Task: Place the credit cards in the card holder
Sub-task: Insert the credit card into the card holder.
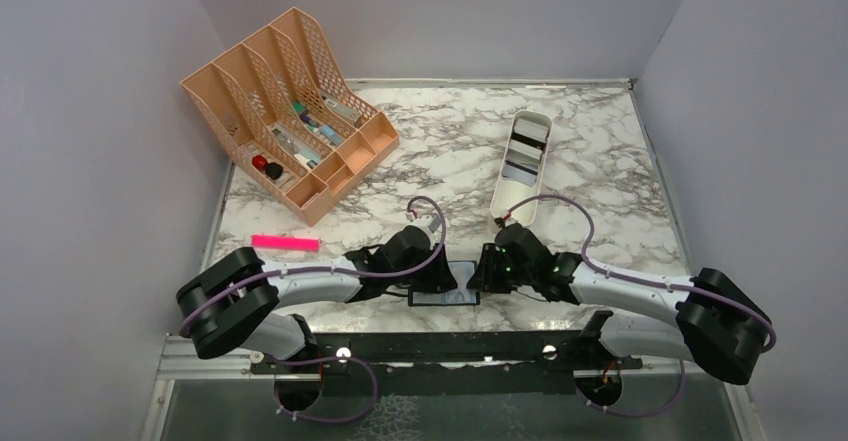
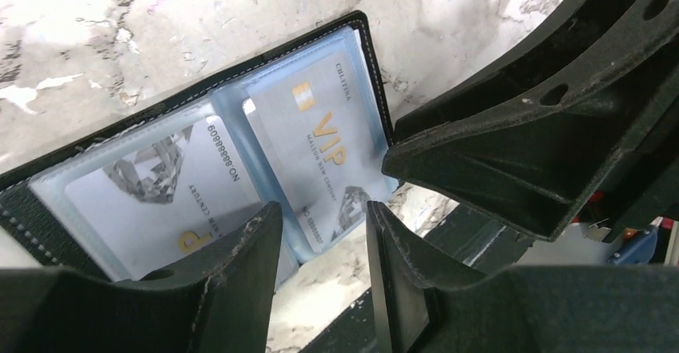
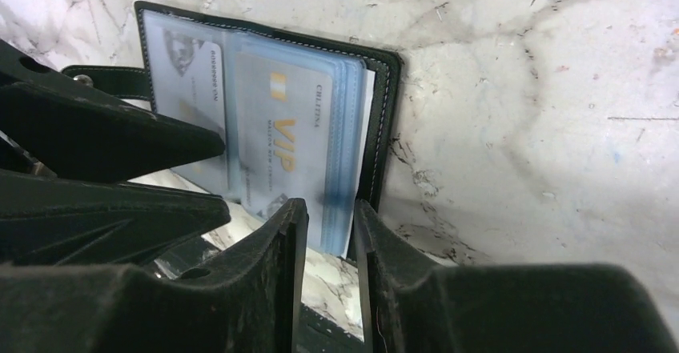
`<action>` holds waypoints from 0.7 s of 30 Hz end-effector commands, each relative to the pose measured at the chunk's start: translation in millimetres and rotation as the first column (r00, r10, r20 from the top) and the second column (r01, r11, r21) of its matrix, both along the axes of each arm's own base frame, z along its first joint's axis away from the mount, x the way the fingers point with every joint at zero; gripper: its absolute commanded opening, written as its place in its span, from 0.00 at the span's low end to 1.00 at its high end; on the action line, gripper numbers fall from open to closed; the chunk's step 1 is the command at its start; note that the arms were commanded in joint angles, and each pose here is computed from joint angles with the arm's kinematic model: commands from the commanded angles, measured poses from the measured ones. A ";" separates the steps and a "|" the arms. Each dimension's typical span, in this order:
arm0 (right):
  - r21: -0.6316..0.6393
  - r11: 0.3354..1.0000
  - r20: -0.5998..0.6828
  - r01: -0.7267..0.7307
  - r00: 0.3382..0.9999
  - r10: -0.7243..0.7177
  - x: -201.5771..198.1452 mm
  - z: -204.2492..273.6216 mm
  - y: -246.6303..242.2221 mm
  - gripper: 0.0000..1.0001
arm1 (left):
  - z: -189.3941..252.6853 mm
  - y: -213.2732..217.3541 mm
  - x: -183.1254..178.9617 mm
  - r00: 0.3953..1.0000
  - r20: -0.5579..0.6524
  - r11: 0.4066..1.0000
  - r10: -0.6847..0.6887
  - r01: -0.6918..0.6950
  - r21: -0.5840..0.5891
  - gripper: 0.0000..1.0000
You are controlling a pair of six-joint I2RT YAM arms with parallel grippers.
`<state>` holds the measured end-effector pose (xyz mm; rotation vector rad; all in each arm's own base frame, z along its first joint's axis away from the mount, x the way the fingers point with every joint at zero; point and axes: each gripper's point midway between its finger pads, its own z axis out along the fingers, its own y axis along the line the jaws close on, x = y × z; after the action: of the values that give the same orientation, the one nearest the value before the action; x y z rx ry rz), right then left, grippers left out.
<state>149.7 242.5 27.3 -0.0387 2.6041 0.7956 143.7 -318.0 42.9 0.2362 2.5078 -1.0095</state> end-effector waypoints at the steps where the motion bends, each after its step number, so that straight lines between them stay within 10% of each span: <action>1: 0.025 1.000 0.032 0.001 0.999 -0.002 0.1 16.4 0.1 0.35 | 24.6 9.0 11.1 0.996 0.065 0.998 0.059 -0.060 0.021 0.48; 21: 0.120 0.993 0.032 -0.019 0.999 0.016 3.3 20.6 20.7 0.47 | -7.0 92.2 17.8 0.976 0.101 0.944 0.191 -0.211 0.252 0.45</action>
<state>151.8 256.2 48.4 -0.0349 2.5354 0.9223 161.8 -243.9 47.9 0.0986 2.5148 -0.6607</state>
